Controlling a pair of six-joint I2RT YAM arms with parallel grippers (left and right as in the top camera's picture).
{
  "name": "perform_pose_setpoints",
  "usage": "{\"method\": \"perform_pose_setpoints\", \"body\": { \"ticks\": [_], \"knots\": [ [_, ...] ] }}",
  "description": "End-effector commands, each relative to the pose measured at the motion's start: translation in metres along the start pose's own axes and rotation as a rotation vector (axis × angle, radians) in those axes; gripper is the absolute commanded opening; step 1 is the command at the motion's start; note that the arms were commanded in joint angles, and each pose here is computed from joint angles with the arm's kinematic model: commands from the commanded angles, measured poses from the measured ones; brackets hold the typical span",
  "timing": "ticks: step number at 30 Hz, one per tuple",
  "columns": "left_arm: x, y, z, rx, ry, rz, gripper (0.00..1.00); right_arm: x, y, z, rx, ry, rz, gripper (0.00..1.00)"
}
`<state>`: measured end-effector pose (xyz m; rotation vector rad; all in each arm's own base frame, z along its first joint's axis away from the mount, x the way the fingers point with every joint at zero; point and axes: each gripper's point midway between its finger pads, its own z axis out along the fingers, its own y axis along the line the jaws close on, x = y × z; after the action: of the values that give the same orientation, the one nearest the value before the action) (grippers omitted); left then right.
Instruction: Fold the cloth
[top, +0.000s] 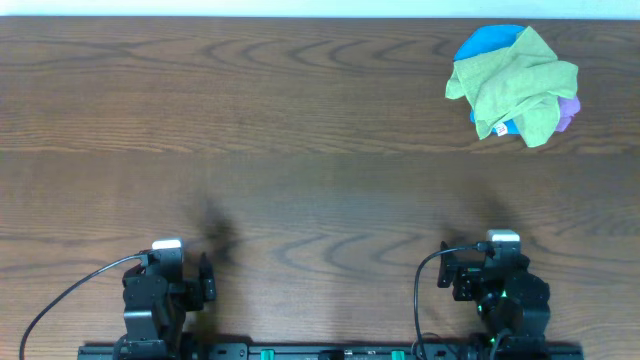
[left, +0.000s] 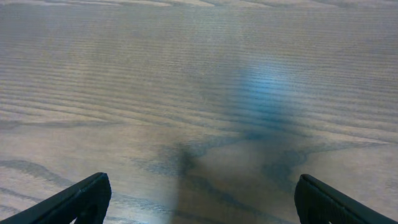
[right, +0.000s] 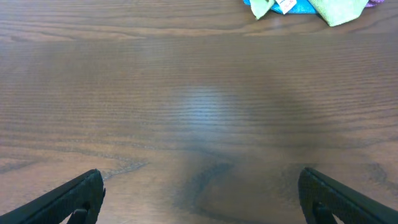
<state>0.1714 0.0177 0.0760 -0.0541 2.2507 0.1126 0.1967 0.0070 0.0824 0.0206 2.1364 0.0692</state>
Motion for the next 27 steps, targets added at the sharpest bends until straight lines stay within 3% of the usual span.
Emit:
{"method": "perform_pose_setpoints", "body": {
  "ticks": [1,16,27],
  "knots": [
    [0.019,0.004,0.001,-0.025,0.068,-0.001,0.95,0.003,-0.004,0.001,0.02,0.004,0.01,0.99],
    [0.019,0.004,0.001,-0.025,0.068,-0.001,0.95,-0.001,-0.004,0.0,0.02,-0.007,0.027,0.99],
    [0.019,0.004,0.001,-0.025,0.068,-0.001,0.96,-0.062,-0.015,-0.032,0.104,0.068,0.103,0.99]
  ]
}}
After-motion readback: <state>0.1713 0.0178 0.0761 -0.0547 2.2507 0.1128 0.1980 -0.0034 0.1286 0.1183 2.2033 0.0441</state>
